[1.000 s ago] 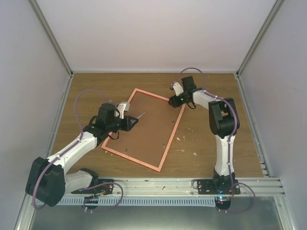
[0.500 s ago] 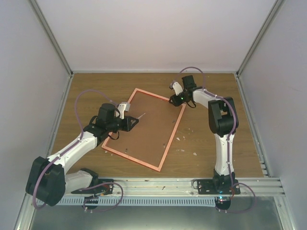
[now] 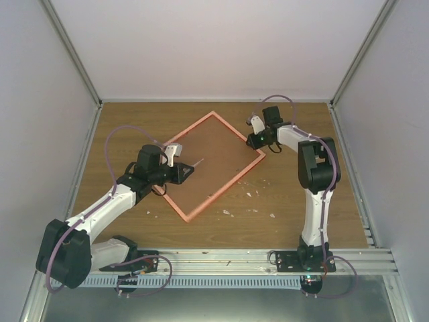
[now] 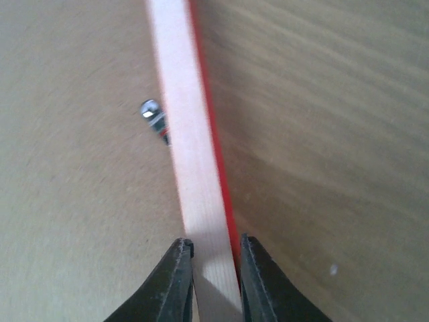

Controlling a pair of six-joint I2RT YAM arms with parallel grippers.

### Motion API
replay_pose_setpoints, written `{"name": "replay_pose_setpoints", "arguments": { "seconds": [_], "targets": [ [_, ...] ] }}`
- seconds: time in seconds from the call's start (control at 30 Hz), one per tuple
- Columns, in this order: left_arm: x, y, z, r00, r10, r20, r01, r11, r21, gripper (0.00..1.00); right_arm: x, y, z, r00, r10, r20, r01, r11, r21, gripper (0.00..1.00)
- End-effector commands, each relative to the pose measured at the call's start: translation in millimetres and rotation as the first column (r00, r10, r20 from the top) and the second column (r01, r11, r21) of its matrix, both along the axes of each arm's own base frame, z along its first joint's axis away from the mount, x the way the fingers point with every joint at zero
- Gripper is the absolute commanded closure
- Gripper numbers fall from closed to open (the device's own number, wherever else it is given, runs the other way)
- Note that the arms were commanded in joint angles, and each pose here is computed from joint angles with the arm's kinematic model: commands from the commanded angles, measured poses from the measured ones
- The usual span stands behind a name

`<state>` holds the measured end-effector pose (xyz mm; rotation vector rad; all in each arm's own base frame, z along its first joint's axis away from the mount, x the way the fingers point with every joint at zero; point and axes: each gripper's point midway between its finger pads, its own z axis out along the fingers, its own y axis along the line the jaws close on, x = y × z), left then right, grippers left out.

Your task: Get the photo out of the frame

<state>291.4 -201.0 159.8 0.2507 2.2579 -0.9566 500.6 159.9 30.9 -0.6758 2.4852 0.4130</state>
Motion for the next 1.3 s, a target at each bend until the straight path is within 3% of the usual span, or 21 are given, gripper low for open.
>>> {"name": "replay_pose_setpoints", "arguments": {
  "seconds": [0.0, 0.13, 0.53, 0.87, 1.27],
  "targets": [
    [-0.2, -4.0, 11.8, 0.999, -0.018, 0.041, 0.019, 0.999, -0.031, 1.00, -31.1, -30.1, -29.4, 0.969, -0.189, -0.158, 0.180, 0.981, -0.071, 0.84],
    [-1.4, -8.7, 8.8, 0.999, -0.032, 0.031, 0.033, 0.999, -0.036, 1.00, -53.7, -27.6, -29.3, 0.950, -0.240, -0.198, 0.240, 0.970, -0.028, 0.86],
    [-0.8, -31.2, -2.5, 0.996, -0.084, 0.008, 0.084, 0.996, -0.023, 1.00, -132.7, 4.5, -37.6, 0.948, -0.206, -0.241, 0.211, 0.978, -0.006, 0.86],
    [13.3, -56.3, -18.0, 0.992, -0.127, -0.011, 0.127, 0.991, 0.028, 1.00, -162.0, 35.4, -26.0, 0.959, -0.178, -0.219, 0.191, 0.981, 0.036, 0.86],
    [58.6, -84.6, -40.8, 0.987, -0.158, -0.041, 0.161, 0.983, 0.085, 1.00, -182.8, 52.0, -27.9, 0.957, -0.172, -0.232, 0.197, 0.976, 0.091, 0.83]
  ]
}}
